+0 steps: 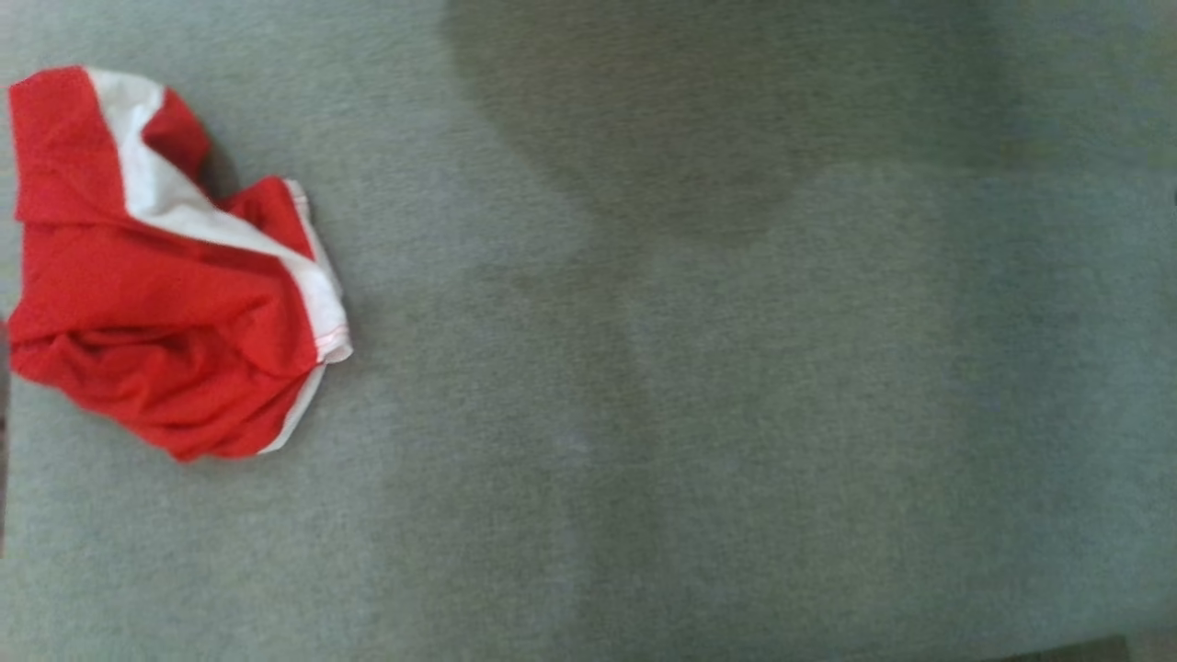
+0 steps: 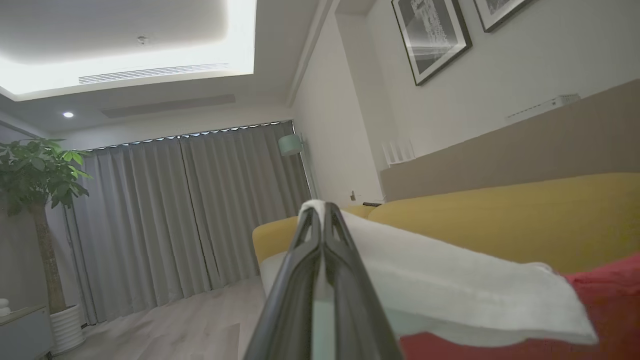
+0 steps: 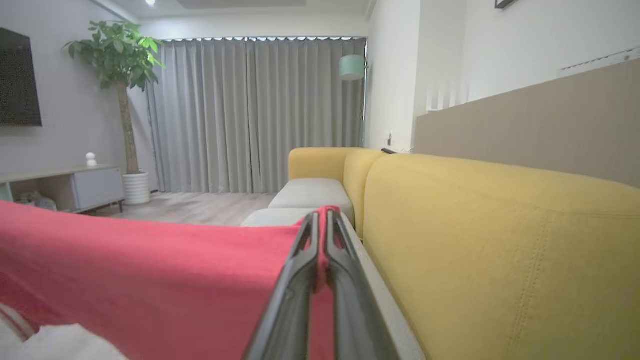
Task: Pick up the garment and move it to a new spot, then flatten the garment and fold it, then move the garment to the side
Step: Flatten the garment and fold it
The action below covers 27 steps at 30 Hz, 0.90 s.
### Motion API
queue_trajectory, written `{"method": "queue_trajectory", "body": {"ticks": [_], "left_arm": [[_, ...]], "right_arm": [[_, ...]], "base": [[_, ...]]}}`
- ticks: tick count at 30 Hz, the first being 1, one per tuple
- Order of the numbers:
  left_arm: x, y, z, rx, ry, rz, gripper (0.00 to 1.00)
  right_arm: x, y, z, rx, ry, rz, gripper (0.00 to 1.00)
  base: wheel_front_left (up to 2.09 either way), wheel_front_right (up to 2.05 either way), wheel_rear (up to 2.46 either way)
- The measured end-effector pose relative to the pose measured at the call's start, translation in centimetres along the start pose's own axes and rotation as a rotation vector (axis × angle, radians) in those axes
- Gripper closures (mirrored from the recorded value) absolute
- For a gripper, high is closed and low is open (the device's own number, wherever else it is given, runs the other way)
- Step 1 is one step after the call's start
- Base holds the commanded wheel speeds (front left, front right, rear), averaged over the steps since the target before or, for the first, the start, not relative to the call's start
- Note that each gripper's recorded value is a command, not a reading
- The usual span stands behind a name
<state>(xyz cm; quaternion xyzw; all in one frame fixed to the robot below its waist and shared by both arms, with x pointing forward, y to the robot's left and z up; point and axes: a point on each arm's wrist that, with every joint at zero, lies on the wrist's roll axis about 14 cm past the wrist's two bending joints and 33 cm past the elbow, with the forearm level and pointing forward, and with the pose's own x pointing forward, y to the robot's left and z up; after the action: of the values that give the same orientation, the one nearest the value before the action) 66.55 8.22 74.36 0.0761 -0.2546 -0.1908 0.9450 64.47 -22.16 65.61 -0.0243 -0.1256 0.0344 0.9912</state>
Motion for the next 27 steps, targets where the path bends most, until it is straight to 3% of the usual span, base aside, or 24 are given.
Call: {"method": "queue_trajectory", "body": {"ticks": [5,12,20,27], "left_arm": [[-2.6,-2.5,-4.7,0.014,0.131,-0.076,1.0],[-13.3,-8.3,-14.7,-0.009,0.467,-0.235,1.0],[-24.2,-12.9,-17.6,-0.086,0.844,-0.412,1.0],[-29.5,-13.6,-13.9,-0.167,0.984,-0.514,1.0]], "right_arm": [[-1.4,1.1,-6.2,-0.001,0.166,0.029,1.0],[-9.7,0.7,-16.9,-0.035,0.573,0.055,1.0],[-15.7,-0.6,-19.2,-0.053,0.796,0.08,1.0],[-20.4,-1.3,-18.6,-0.089,0.928,0.132,1.0]], "base": [[0.0,0.0,0.0],[0.0,0.0,0.0],[0.0,0.0,0.0],[0.0,0.0,0.0]]}}
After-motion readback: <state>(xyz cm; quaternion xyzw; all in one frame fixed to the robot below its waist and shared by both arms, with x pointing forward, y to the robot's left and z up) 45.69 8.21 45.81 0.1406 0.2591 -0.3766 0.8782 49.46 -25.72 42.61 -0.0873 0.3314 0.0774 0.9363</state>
